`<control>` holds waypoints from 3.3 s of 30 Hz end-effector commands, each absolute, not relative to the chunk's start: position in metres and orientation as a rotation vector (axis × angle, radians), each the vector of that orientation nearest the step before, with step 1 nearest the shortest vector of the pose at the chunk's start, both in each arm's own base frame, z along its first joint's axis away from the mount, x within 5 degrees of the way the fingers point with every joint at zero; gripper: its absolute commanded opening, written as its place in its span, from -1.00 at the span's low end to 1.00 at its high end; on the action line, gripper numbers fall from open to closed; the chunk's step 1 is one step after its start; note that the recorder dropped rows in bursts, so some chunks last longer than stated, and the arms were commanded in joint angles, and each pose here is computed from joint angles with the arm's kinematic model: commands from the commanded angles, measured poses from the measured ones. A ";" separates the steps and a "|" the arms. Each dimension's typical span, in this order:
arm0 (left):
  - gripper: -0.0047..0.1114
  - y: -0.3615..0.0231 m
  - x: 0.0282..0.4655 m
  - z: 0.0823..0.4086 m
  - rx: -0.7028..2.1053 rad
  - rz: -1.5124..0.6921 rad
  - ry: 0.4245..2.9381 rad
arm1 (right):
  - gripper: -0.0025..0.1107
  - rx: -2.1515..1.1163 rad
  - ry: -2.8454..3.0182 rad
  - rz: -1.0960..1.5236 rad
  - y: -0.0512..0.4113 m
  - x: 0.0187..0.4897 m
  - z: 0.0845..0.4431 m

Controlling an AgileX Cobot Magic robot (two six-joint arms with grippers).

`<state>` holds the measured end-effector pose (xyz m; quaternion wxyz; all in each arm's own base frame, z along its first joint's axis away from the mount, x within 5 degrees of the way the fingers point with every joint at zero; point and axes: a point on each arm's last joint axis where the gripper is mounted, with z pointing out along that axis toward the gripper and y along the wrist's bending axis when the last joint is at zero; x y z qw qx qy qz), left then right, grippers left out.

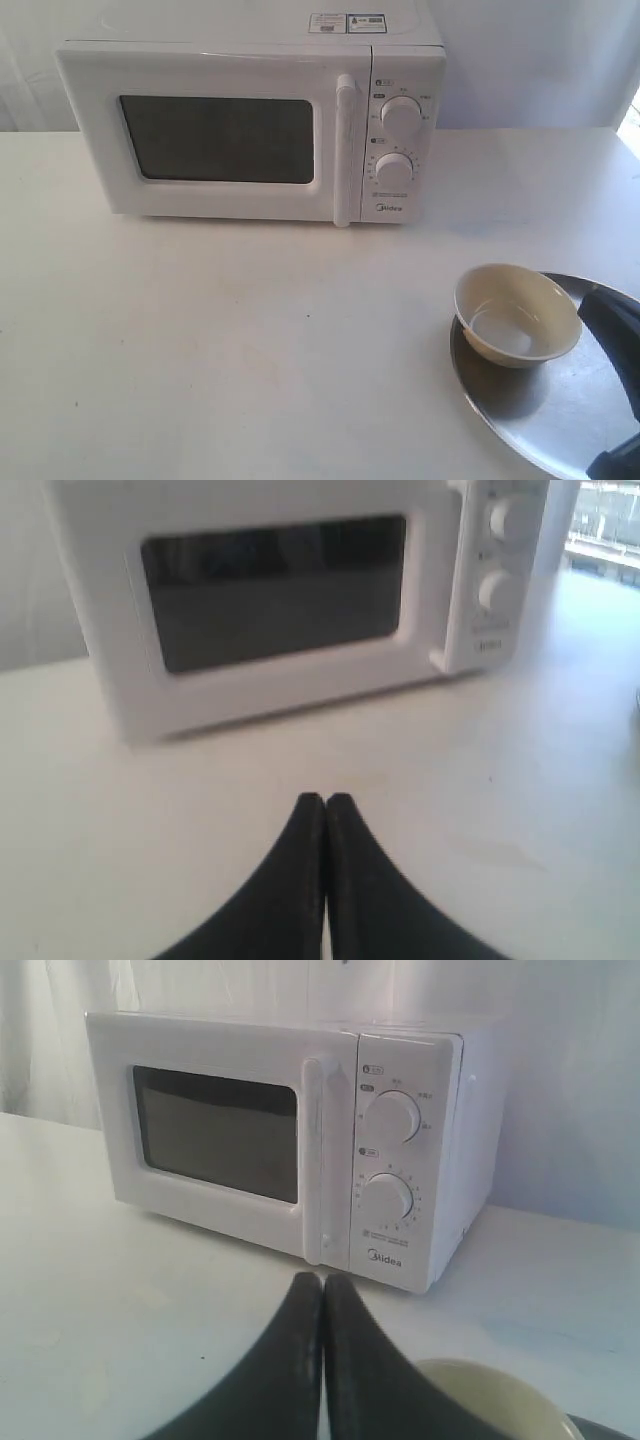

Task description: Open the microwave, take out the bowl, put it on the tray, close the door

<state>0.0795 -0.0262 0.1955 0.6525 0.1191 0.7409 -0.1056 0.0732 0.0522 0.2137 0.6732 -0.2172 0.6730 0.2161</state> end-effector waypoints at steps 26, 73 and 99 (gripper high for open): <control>-0.92 -0.011 0.049 0.163 0.088 -0.144 1.973 | -0.96 -0.475 1.532 0.509 0.052 0.072 0.211; -0.92 -0.006 0.050 0.162 0.011 -0.077 1.980 | -0.96 -0.332 1.577 0.520 0.033 0.051 0.205; -0.92 -0.006 0.050 0.162 0.012 -0.075 1.979 | -0.96 -0.767 1.660 0.145 0.032 0.044 0.182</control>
